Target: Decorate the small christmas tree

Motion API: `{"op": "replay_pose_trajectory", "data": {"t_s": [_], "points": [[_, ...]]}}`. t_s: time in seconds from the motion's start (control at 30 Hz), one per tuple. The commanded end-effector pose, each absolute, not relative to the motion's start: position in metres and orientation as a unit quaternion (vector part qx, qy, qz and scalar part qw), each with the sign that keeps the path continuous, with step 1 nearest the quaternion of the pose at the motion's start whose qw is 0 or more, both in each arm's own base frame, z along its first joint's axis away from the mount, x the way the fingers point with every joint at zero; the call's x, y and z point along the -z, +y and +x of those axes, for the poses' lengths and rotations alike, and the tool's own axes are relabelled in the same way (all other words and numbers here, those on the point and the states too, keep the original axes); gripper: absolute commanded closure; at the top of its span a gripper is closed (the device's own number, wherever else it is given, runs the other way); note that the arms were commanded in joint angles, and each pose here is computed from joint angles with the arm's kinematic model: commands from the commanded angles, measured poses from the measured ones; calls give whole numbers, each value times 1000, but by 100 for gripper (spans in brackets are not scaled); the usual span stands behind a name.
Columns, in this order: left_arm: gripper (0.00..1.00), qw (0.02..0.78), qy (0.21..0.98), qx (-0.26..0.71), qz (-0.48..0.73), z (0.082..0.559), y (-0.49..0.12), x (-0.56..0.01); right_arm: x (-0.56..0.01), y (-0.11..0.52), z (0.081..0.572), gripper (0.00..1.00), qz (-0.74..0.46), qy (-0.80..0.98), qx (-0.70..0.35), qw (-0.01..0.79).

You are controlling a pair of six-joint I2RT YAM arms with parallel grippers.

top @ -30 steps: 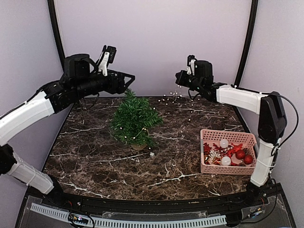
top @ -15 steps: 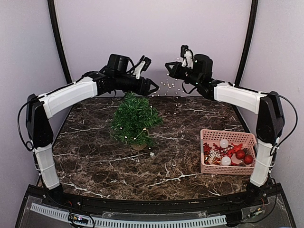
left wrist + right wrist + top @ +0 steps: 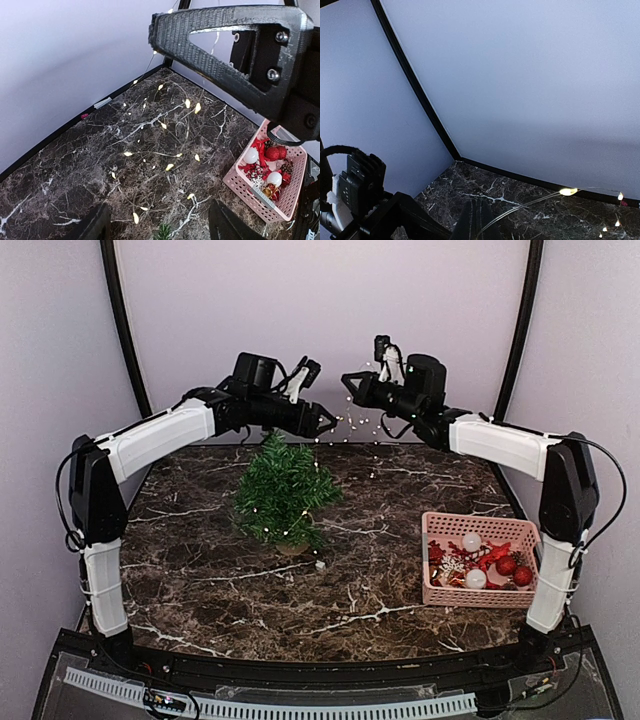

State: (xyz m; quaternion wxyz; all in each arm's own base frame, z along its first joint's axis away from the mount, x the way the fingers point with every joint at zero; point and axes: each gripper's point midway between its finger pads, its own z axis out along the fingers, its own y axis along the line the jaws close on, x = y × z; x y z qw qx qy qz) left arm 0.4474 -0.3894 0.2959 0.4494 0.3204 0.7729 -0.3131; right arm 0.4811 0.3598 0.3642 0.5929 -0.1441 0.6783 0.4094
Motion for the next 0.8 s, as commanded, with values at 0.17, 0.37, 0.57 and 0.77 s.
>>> {"op": "replay_pose_trajectory", "data": {"t_s": [0.17,0.37,0.57,0.77], "points": [[58,443,776,304,331,450,-391,-294,-414,362,463,100,-164,629,-422,631],[100,452,772,304,326,448,-387,-305,-390,323,480,100,-80,673,-339,652],[100,504,760,279,299,442,-364,-331,-350,261,485,100,-11,717,-272,642],[100,555,746,254,266,441,-339,-358,-319,203,484,100,39,744,-220,630]]}}
